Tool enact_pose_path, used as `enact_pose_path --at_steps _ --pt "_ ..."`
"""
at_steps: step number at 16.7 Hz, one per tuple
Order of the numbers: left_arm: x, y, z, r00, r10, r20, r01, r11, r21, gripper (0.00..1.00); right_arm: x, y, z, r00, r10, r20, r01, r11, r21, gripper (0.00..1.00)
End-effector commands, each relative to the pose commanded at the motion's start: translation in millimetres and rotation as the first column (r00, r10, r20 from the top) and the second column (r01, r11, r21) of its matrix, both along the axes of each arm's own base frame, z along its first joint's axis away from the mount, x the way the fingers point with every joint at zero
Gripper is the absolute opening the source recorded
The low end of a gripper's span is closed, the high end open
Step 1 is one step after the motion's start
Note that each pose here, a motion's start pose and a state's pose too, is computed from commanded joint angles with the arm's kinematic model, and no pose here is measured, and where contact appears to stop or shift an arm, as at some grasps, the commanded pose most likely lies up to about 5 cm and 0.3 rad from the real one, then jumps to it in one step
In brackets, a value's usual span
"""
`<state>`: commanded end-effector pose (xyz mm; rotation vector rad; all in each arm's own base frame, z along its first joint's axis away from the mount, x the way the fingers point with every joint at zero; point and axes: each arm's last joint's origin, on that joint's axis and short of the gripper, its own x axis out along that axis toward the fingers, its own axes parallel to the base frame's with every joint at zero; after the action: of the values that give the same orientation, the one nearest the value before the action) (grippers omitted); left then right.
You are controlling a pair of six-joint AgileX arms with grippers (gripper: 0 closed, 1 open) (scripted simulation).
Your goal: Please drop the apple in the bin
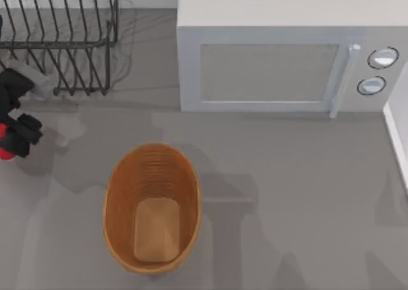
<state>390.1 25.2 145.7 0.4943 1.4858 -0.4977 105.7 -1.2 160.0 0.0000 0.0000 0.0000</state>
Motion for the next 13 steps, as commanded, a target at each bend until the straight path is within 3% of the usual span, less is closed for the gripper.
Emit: enact_pose_path --at_steps 8,13 --pt "-8 -1 111 1.000 0.002 -0.018 -0.002 1.000 -0.001 0.00 0 0 0 1.000 0.000 0.000 0.000 1.000 0.000 1.00" --pt "-9 0 115 1.000 0.004 -0.019 -0.004 1.000 -0.001 0.00 0 0 0 1.000 0.000 0.000 0.000 1.000 0.000 1.00"
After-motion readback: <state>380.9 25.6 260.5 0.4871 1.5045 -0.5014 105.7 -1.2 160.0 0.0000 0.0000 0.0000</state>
